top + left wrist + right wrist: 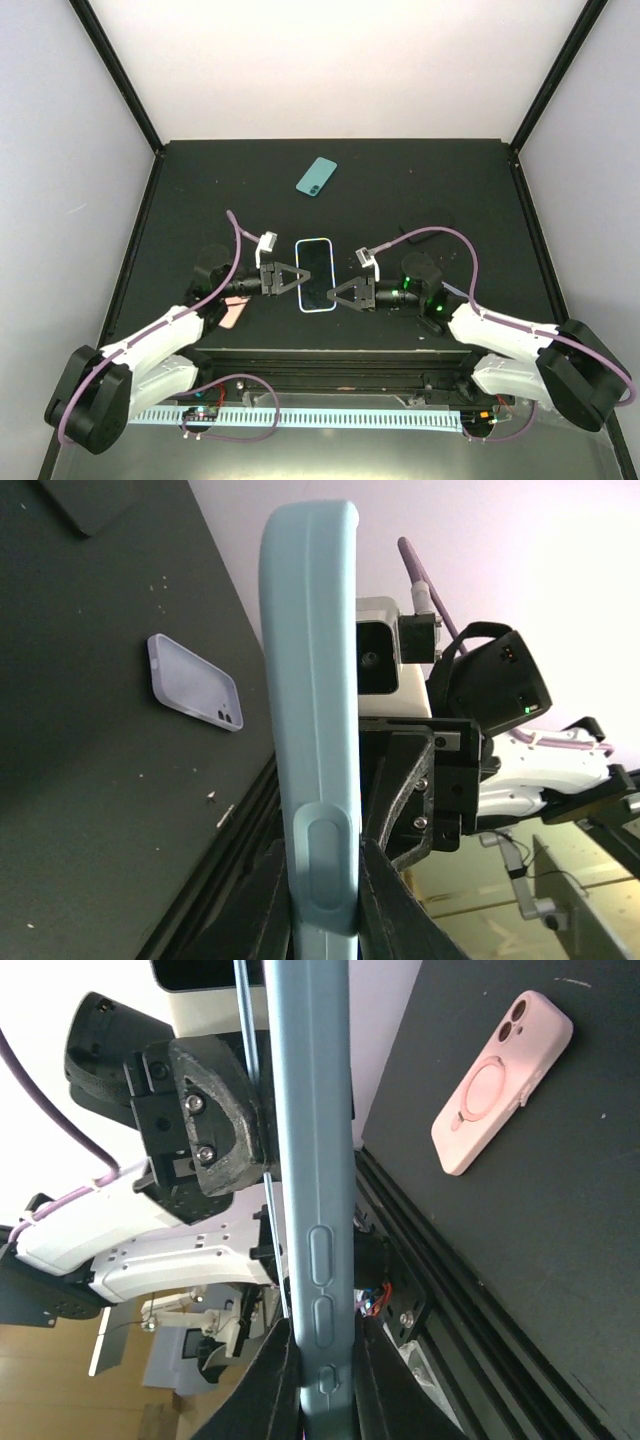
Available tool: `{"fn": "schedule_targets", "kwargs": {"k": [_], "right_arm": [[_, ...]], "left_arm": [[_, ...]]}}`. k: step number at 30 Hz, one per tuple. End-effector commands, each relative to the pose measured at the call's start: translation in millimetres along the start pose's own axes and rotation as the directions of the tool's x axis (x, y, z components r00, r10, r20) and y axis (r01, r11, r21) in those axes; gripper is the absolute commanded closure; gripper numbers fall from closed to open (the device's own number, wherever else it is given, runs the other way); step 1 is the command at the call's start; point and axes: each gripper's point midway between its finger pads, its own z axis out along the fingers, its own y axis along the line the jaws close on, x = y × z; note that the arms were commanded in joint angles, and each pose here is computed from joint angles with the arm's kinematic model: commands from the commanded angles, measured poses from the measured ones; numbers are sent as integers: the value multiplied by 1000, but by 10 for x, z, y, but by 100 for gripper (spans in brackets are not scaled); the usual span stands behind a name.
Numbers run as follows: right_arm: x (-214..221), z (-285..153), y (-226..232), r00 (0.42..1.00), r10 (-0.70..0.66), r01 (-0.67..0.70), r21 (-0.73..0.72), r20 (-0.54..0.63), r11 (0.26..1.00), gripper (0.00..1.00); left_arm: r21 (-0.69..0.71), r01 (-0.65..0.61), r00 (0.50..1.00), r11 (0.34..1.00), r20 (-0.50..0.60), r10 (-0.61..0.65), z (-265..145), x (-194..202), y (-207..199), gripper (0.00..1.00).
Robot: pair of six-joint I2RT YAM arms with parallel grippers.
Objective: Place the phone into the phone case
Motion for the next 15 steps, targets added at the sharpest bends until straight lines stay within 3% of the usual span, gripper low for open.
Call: {"fn": "schedule_targets", "kwargs": {"k": [1,7,15], "right_arm": [[-40,-38,83,998,58,-58,-2,29,998,99],[-100,-72,101,997,49,-50,22,66,998,98],[-177,-167,191,988,-122,113,98,94,989,63]], "left_arm": [[-103,-167,985,981,30,171,-10,-171,26,98],[-75,-177,983,981,31,180,-29,-158,-81,98],[10,-149,989,989,-9,149,-55,-49,-279,99]]}}
